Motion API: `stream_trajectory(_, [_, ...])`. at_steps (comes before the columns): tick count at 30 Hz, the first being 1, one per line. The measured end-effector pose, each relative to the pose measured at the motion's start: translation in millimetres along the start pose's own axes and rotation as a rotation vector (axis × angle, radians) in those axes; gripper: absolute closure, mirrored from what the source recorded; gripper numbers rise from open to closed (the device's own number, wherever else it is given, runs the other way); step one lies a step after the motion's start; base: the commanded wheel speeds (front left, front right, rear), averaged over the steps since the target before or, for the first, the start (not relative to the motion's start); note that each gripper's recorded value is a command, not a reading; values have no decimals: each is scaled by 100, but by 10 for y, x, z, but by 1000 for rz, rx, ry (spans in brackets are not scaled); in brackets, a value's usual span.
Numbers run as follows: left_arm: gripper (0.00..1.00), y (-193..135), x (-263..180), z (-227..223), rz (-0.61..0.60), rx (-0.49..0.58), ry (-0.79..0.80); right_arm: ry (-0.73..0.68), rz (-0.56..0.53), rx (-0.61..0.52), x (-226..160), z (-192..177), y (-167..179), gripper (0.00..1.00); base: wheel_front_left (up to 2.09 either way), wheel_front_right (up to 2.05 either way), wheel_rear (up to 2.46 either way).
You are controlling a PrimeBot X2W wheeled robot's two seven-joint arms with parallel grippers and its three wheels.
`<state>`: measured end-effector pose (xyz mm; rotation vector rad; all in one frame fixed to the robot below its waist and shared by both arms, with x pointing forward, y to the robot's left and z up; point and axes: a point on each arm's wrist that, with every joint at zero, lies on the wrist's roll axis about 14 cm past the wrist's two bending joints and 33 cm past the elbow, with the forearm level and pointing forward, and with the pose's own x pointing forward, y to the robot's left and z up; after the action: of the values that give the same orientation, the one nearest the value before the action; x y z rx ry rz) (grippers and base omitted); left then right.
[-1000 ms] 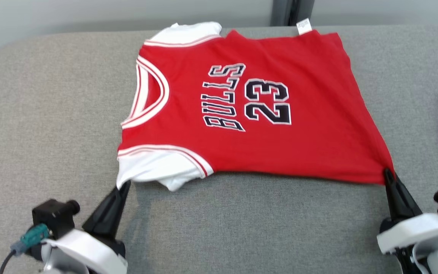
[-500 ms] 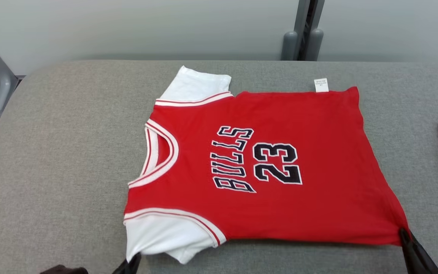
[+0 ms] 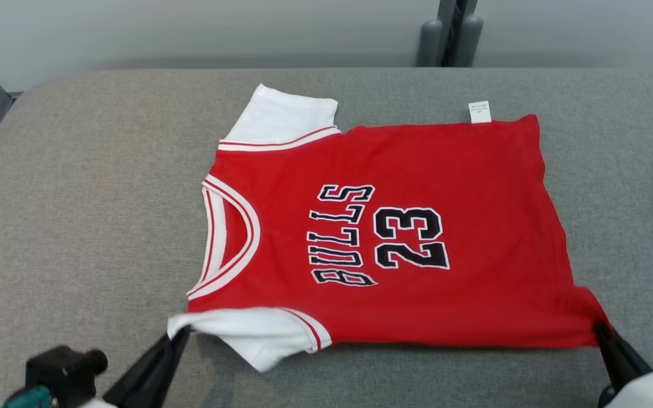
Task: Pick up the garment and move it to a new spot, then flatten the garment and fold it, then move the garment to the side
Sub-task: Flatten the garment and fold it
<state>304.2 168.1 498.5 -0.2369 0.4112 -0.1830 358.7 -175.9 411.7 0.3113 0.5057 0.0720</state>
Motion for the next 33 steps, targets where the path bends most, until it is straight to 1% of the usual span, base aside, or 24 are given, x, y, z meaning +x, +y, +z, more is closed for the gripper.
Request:
stream_trajectory(2, [100,12,111,55,-23,23,-2,6,10,5,81,131,34,100,0,0,0])
stream_trajectory(6, [100,75,363,127,-54,61,-3,39,29,-23,276,349,117,100,0,0,0])
stream_trajectory(7, [100,75,363,127,-54,61,-3,39,29,-23,276,349,117,100,0,0,0])
stream_trajectory(12, [100,179,673,151,-73,76,2,101,33,-63,542,443,165,100,0,0,0])
stream_trajectory(18, [100,331,992,-28,-77,44,61,210,24,-71,844,248,148,100,0,0,0])
stream_trajectory(24, [100,442,1158,-330,-67,6,145,235,32,-52,979,105,158,100,0,0,0])
stream_trajectory(25, [69,450,1168,-372,-66,-7,154,220,38,-47,988,116,174,80,0,0,0])
stream_trajectory(26, [35,458,1181,-384,-60,-20,147,202,43,-36,994,136,186,53,0,0,0])
stream_trajectory(27, [0,464,1192,-381,-56,-35,137,180,49,-24,994,160,200,0,0,0,0])
stream_trajectory(29, [0,471,1204,-332,-45,-55,99,104,60,-5,980,280,226,0,0,0,0])
stream_trajectory(33, [0,539,1175,-160,12,-89,-24,-47,58,13,871,480,212,0,0,0,0])
